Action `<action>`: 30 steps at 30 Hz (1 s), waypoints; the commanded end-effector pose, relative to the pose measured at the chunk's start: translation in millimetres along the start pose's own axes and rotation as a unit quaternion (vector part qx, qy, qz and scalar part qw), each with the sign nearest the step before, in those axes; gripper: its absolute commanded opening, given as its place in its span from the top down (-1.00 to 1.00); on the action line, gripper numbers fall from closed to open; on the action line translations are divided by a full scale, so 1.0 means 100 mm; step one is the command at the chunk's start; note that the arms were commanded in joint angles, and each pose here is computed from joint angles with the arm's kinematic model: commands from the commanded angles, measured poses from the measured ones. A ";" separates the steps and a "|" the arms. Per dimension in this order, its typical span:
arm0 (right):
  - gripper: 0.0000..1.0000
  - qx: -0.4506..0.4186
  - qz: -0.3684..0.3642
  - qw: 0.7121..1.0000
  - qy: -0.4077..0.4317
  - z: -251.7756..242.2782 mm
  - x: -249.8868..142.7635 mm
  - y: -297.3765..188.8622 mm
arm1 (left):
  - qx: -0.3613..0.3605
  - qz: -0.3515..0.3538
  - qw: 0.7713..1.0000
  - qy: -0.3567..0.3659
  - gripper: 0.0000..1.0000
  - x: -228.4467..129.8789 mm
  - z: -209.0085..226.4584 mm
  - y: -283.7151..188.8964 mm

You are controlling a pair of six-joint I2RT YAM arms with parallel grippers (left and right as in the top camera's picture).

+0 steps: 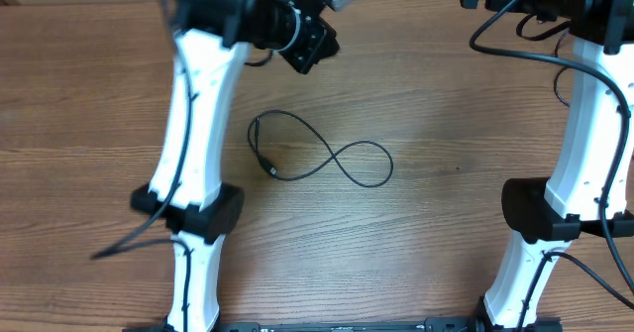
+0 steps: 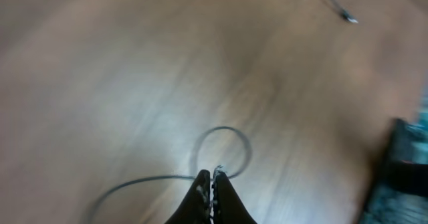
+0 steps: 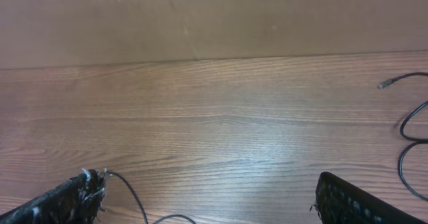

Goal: Untangle cables

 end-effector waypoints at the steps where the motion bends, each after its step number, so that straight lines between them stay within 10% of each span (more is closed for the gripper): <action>1: -1.00 0.002 -0.003 1.000 -0.008 0.00 0.01 0.00 | 0.107 0.050 0.993 0.004 0.58 -0.06 0.10 0.16; 6: -1.00 0.002 -0.003 1.000 -0.012 0.00 0.01 0.00 | 0.191 0.128 0.973 0.015 -0.43 -0.19 0.23 0.44; 11: -1.00 0.002 -0.003 1.000 -0.023 0.00 0.01 0.00 | 0.179 0.209 0.961 -0.020 0.16 -0.44 0.37 0.85; 30: -1.00 -0.128 -0.080 0.988 0.027 -0.25 0.25 -0.05 | 0.080 0.308 0.946 -0.067 -0.06 -1.22 0.53 2.02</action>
Point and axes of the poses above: each gripper's point midway between its finger pads, its own y axis out along the fingers, its own z axis along the line the jaws close on, x = y × z, the point moved 8 cm from there along -y, back along the fingers, and after that the axes turned 6 degrees about -y, right-handed, at the moved point
